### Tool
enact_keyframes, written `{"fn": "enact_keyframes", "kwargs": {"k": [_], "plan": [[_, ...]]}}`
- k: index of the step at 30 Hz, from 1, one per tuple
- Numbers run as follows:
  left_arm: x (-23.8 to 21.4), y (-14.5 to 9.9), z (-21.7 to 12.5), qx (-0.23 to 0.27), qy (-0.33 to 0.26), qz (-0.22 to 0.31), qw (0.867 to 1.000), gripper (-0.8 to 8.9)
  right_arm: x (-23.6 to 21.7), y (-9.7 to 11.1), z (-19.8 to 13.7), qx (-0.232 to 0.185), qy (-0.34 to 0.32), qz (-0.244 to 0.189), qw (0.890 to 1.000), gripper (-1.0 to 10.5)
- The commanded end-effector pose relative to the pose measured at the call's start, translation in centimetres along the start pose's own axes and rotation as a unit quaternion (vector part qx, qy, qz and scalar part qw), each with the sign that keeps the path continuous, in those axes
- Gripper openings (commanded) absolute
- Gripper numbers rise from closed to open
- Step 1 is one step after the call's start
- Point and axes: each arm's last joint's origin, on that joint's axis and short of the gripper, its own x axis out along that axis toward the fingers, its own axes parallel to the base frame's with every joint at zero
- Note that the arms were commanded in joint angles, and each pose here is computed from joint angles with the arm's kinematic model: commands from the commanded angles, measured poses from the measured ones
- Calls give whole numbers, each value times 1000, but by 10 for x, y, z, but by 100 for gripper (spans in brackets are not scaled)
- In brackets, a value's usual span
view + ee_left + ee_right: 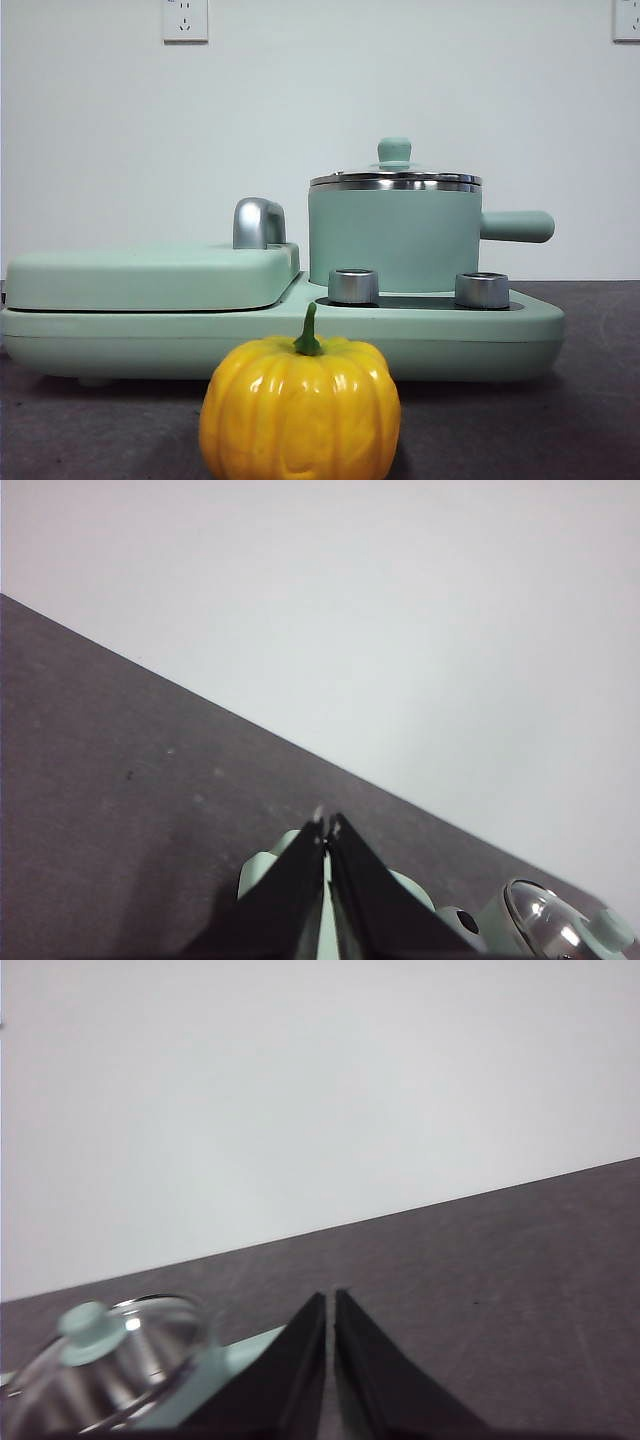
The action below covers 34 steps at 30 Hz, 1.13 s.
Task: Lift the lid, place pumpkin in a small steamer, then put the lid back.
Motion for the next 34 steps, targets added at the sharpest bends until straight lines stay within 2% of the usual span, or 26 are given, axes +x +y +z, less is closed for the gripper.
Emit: {"fn": "enact_keyframes", "kwargs": {"k": [1, 5, 11, 15, 18, 23, 25, 32, 34], "plan": [[-1, -15, 23, 38, -7, -2, 999, 10, -2, 8, 18, 1, 1, 23, 1000, 14], [2, -30, 48, 98, 11, 7, 995, 10, 0, 17, 39, -27, 9, 57, 998, 14], [14, -47, 72, 171, 53, -8, 984, 10, 10, 22, 55, -85, 36, 66, 994, 14], [26, -53, 79, 186, 86, -25, 978, 10, 20, 24, 60, -139, 69, 78, 985, 14], [37, -55, 79, 214, 118, -44, 969, 10, 29, 25, 62, -168, 90, 94, 977, 14], [56, -55, 71, 249, 170, -72, 951, 9, 44, 26, 62, -208, 121, 118, 963, 14], [65, -54, 66, 268, 189, -81, 941, 9, 49, 29, 58, -232, 130, 134, 955, 14], [84, -60, 46, 365, 232, -146, 890, 7, 60, 42, 43, -274, 171, 196, 926, 15], [87, -63, 43, 376, 236, -160, 881, 9, 62, 46, 39, -274, 183, 212, 920, 23]]}}
